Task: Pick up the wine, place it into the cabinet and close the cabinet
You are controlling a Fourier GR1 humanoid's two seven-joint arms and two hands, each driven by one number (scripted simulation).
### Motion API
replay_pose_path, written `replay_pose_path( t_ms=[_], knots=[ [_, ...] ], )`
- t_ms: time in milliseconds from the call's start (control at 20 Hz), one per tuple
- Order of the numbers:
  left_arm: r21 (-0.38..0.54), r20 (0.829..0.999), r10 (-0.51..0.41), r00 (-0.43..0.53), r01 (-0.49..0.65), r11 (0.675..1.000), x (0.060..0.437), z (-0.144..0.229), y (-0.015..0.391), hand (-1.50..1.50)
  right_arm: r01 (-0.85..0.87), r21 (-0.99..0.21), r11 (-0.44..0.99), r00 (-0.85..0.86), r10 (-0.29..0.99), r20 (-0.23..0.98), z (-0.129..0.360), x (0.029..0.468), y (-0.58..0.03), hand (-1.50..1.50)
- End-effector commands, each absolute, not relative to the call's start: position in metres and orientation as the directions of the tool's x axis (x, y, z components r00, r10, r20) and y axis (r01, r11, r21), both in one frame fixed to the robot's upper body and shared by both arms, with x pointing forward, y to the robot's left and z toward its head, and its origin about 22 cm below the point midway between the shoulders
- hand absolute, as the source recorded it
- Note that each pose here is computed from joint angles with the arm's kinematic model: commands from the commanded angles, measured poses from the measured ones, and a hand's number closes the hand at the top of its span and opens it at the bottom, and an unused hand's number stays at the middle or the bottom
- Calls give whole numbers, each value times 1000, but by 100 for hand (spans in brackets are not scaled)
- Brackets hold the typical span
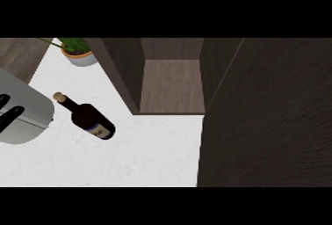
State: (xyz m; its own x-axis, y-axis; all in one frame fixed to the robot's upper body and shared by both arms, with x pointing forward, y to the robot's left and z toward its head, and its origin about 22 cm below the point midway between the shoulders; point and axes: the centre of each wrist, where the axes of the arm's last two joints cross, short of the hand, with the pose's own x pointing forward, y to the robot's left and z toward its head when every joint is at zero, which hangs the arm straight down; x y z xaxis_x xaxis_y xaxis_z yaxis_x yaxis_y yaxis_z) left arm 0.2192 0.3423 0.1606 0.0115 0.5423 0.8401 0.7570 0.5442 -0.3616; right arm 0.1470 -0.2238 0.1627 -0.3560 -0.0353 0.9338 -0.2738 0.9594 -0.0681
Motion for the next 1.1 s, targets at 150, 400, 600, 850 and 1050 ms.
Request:
replay_pose_path(
  t_ms=[150,400,600,850,1050],
  knots=[
    [-404,829,557,52,744,532,206,187,361,-150,-274,-60,960,-358,-44,933,180,144,-214,-150],
    [-415,828,561,26,701,580,212,208,380,-150,-272,-71,960,-370,-36,928,200,128,-217,-150],
    [-416,833,553,16,678,606,220,196,389,-150,-263,-56,963,-367,-46,929,198,128,-210,-150],
    [-410,849,528,19,655,635,216,217,404,-150,-261,-71,963,-361,-30,932,199,127,-208,-150],
    [-406,848,530,-11,628,664,235,183,431,-150,-241,-80,967,-371,-16,929,200,122,-213,-150]
  ],
)
